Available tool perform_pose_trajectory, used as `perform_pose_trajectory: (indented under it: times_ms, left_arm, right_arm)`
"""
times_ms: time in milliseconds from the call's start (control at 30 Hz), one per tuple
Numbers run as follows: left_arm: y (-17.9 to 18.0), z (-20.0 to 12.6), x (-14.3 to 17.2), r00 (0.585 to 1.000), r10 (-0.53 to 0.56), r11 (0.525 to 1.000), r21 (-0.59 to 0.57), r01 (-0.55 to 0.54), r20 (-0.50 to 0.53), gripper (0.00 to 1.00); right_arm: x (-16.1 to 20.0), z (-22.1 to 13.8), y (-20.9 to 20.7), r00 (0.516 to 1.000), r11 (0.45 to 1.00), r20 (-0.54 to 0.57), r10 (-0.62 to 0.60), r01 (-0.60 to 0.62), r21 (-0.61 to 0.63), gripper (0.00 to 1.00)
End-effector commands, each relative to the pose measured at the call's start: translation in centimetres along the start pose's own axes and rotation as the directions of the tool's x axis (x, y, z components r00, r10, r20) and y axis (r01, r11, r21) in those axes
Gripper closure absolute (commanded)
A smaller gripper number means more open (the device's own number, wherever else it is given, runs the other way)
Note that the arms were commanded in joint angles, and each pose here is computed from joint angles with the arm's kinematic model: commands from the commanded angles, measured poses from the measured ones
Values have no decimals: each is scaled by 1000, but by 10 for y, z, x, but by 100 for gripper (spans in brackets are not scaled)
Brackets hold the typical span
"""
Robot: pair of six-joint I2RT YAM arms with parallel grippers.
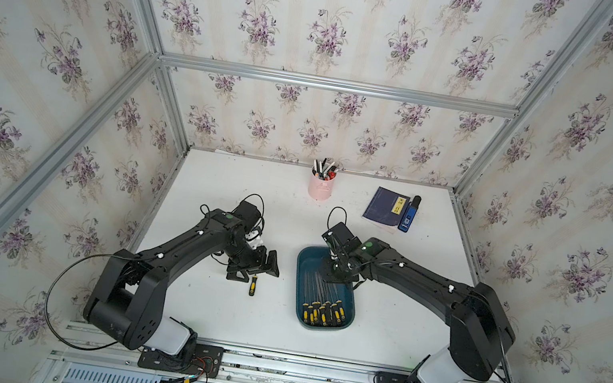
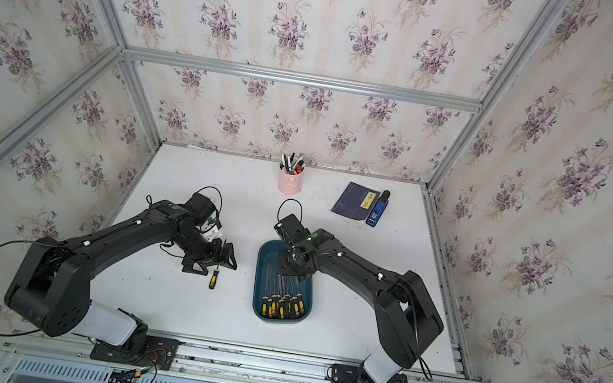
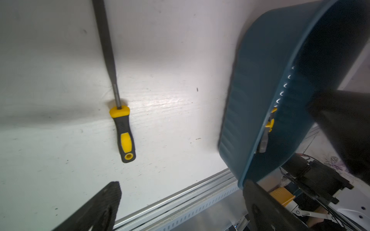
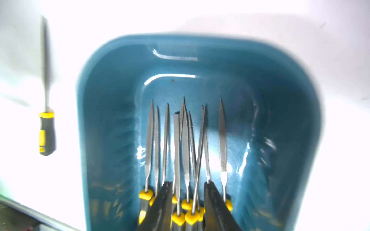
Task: Put the file tool into the storage box
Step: Place the file tool in the storage box, then pick up the file tool from the center of the board.
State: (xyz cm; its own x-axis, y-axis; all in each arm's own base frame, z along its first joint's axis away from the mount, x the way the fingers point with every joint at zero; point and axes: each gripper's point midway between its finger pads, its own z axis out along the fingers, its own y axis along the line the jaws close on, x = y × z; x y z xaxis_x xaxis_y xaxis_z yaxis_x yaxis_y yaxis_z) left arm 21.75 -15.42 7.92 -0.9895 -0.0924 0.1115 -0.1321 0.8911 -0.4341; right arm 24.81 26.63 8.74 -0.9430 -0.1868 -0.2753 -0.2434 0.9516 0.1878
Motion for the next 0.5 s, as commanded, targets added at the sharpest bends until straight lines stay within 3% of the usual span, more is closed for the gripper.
perform_pose_trajectory:
  times_ms: [0,67,167,467]
  left_arm:
    - [25,11,-7,999,-32,992,-117,35,27,4]
    - [34,16,-9,999,-42,986,-158,46,29,11]
    - [46,21,-15,998,-44,974,-219,54,53,30]
    - [58,36,-16,1000,-15,946,-323,20,19,34]
  right_arm:
    - [-9,-14,-4,999,1000,33,23,-23,8,67]
    - [-14,-21,-1,999,1000,51,20,-20,-2,67]
    - [-18,-24,1,998,1000,58,22,-22,-13,67]
    - [-11,-19,-4,998,999,37,40,-40,6,68]
